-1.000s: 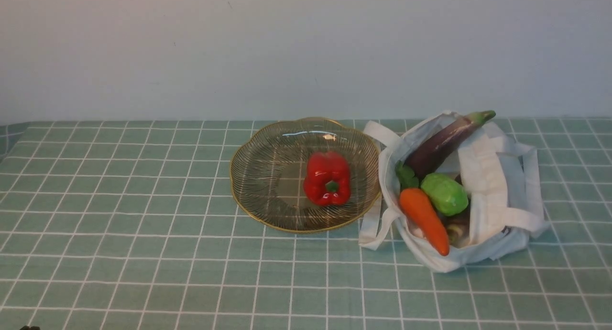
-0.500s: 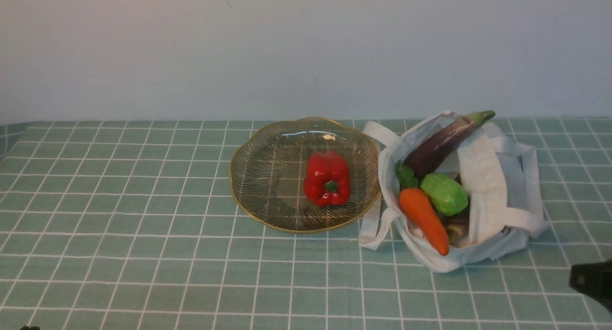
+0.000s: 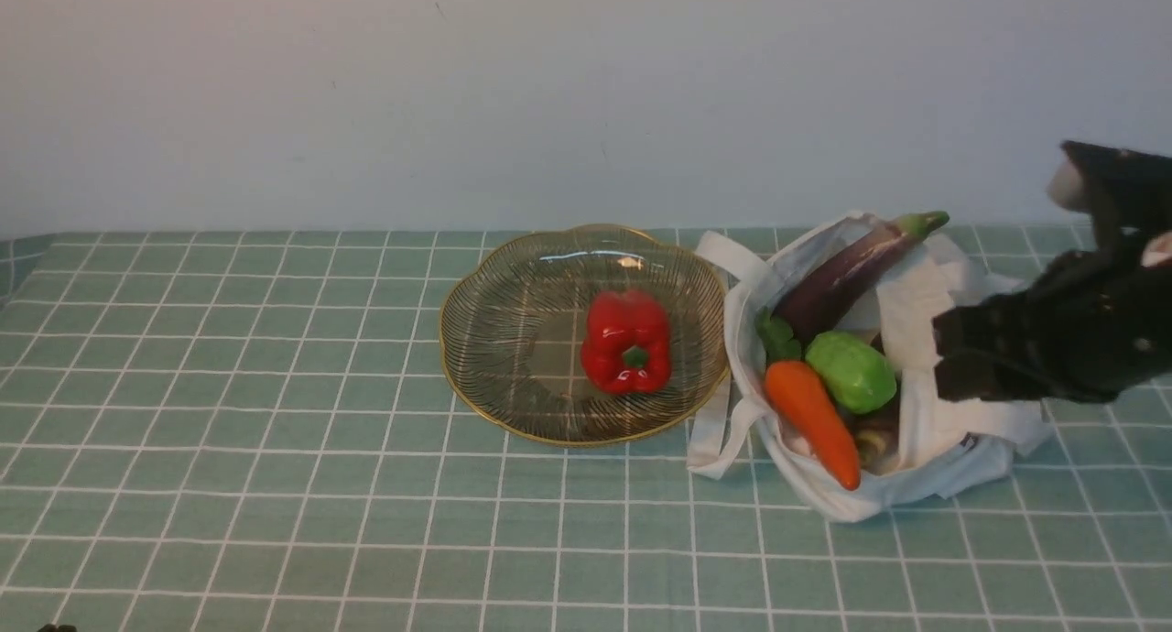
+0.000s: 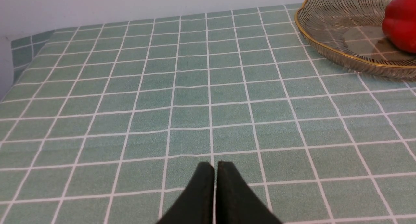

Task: Take vegetables from cloth bag on blue coffee tablecloth place on plate.
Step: 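Reach into the white cloth bag and grasp a vegetable inside with the right gripper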

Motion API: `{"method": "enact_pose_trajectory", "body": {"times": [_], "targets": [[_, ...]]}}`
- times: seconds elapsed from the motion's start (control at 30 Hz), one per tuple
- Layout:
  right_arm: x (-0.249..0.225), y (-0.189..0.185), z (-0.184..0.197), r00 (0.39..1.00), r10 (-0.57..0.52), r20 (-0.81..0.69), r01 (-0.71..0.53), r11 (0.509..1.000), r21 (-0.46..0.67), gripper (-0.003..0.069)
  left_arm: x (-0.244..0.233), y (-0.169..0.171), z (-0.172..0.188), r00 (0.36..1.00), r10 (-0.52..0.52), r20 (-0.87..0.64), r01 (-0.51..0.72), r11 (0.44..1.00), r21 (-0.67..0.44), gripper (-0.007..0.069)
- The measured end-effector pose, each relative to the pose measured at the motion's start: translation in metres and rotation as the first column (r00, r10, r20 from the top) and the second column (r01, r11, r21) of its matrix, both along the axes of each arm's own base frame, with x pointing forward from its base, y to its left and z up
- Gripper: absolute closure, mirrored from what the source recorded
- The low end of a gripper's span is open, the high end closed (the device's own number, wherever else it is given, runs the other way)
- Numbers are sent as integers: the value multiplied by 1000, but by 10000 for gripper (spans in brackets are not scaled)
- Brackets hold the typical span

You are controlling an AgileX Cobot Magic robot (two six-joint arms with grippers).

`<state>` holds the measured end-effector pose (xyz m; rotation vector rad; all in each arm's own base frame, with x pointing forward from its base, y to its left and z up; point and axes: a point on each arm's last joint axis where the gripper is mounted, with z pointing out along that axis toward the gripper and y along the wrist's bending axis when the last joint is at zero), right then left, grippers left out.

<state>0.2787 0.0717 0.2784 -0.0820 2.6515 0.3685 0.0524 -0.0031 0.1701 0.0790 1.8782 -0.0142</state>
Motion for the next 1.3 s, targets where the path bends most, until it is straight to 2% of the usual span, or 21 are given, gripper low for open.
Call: {"method": "enact_pose_trajectory", "body": {"times": [0.03, 0.07, 0.13, 0.2, 0.27, 0.5, 0.93, 1.3], "targets": [[17, 3, 1, 1000, -15, 6, 15, 1000, -27, 365, 0, 0, 0, 1000, 0, 0, 0, 1000, 0, 630], [25, 3, 2, 1000, -25, 15, 25, 999, -40, 337, 0, 0, 0, 1000, 0, 0, 0, 1000, 0, 630], [42, 3, 3, 998, -50, 33, 52, 996, -71, 300, 0, 0, 0, 1000, 0, 0, 0, 1000, 0, 630], [66, 1, 3, 991, -110, 81, 119, 987, -112, 245, 0, 0, 0, 1000, 0, 0, 0, 1000, 0, 630], [83, 0, -1, 979, -172, 113, 185, 976, -113, 223, 0, 0, 0, 1000, 0, 0, 0, 1000, 0, 630], [117, 4, -24, 940, -299, 162, 308, 951, -30, 209, 0, 0, 0, 1000, 0, 0, 0, 1000, 0, 630], [137, 8, -47, 925, -302, 230, 308, 951, 8, 208, 0, 0, 0, 1000, 0, 0, 0, 1000, 0, 630], [148, 8, -52, 884, -366, 291, 359, 930, 78, 210, 0, 0, 0, 1000, 0, 0, 0, 1000, 0, 630]]}}
